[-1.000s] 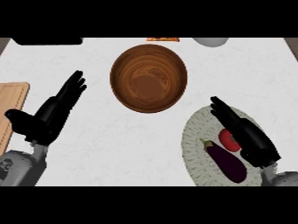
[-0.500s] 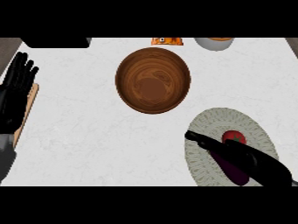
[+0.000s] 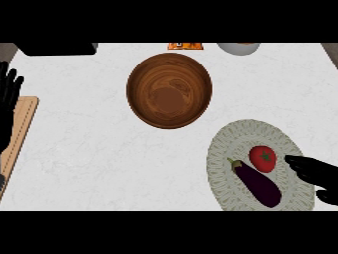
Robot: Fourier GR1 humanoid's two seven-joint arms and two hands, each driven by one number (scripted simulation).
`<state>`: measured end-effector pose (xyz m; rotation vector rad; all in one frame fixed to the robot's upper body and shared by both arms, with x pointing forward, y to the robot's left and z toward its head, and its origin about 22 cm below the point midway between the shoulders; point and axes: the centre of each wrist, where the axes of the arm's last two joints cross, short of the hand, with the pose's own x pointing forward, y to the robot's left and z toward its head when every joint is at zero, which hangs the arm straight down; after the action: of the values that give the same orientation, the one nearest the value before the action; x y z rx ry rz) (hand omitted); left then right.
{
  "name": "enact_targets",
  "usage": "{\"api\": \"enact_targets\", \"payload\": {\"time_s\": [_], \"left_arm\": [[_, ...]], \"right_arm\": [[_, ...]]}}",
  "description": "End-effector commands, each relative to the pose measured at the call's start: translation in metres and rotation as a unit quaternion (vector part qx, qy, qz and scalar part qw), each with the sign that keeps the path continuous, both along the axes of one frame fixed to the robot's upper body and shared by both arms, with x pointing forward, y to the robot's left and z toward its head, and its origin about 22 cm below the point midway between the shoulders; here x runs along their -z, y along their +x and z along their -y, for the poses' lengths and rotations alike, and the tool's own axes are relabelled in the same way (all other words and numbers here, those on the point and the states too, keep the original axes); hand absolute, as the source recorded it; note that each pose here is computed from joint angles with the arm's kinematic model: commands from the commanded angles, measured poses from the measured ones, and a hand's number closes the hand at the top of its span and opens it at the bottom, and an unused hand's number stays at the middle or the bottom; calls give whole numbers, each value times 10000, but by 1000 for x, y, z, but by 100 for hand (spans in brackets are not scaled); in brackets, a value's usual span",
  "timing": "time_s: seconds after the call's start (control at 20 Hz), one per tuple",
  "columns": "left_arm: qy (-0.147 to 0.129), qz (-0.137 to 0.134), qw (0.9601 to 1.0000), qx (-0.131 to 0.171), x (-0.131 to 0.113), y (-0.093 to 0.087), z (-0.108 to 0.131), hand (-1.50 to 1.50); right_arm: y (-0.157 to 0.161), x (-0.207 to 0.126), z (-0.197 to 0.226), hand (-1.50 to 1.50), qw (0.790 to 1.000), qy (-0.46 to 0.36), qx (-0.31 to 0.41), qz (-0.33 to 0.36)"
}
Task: Pick the tomato from the placemat and place it in the bowl
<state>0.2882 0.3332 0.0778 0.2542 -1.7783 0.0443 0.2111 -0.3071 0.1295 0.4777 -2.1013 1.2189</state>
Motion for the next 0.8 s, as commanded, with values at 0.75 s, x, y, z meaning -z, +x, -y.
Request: {"api": "enact_targets", "payload": {"time_s": [0.75], "left_arm": [[-20,40,10000,82,-10,8,3,0]], "right_arm": [[12,-94,65,-150,9116,-3913,-331,1215]]}}
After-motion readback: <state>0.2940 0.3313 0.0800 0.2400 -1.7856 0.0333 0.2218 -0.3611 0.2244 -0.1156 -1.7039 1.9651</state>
